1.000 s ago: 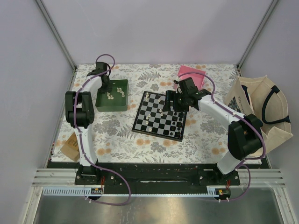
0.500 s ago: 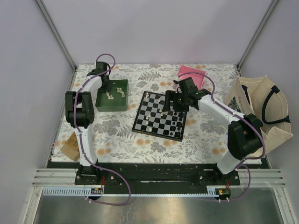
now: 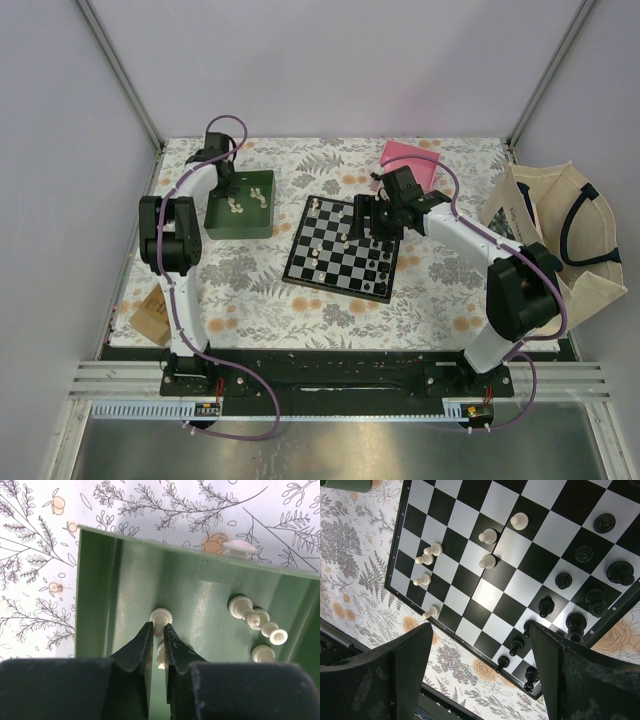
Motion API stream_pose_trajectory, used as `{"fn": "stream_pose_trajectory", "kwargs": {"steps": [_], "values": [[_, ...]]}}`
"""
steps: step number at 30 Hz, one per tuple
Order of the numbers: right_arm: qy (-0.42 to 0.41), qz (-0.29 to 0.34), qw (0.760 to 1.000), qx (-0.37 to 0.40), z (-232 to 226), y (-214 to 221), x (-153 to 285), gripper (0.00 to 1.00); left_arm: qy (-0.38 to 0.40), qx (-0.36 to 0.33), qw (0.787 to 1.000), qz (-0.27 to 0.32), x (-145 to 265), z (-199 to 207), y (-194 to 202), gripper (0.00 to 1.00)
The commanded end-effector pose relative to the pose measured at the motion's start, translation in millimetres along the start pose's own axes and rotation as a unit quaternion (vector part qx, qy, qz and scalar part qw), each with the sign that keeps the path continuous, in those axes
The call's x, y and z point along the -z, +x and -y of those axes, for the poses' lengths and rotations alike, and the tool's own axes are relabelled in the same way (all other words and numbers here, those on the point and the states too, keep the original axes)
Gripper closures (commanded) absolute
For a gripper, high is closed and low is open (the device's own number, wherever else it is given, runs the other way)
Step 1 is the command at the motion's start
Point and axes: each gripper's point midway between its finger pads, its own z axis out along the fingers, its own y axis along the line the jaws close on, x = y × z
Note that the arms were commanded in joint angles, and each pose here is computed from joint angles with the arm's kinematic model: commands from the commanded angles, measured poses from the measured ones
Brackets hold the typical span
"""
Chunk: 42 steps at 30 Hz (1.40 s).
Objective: Set up the chess pieces on the board
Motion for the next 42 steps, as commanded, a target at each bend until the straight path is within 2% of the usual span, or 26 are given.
{"fn": "stream_pose_trajectory", "kwargs": {"steps": [1,9,14,17,21,26,35,42], "values": [[-0.014,0.025,1.000,0.004,-10,-18,11,0.12,0.012,0.006,0.997,0.073,46,0,-39,0.96],[-0.016,0.025,1.000,0.001,-11,-18,10,0.12,0.028,-0.019,0.989,0.140,112,27,-65,0.95],[-0.016,0.028,0.999,0.000,-11,-19,11,0.12,0.081,-0.063,0.983,0.149,136,86,-54,0.95],[-0.010,0.035,0.999,0.000,-9,-20,13,0.12,0.136,-0.089,0.977,0.136,143,134,-35,0.95],[0.006,0.054,0.999,0.000,-4,-23,19,0.12,0.161,-0.126,0.972,0.117,139,174,-8,0.95],[0.025,0.079,0.997,0.004,3,-28,28,0.12,0.185,-0.144,0.968,0.089,132,204,21,0.95],[0.029,0.082,0.996,0.000,6,-28,28,0.12,0.195,-0.169,0.964,0.055,125,223,60,0.95],[0.028,0.080,0.996,-0.001,6,-27,28,0.12,0.184,-0.184,0.965,0.039,115,226,74,0.95]]}}
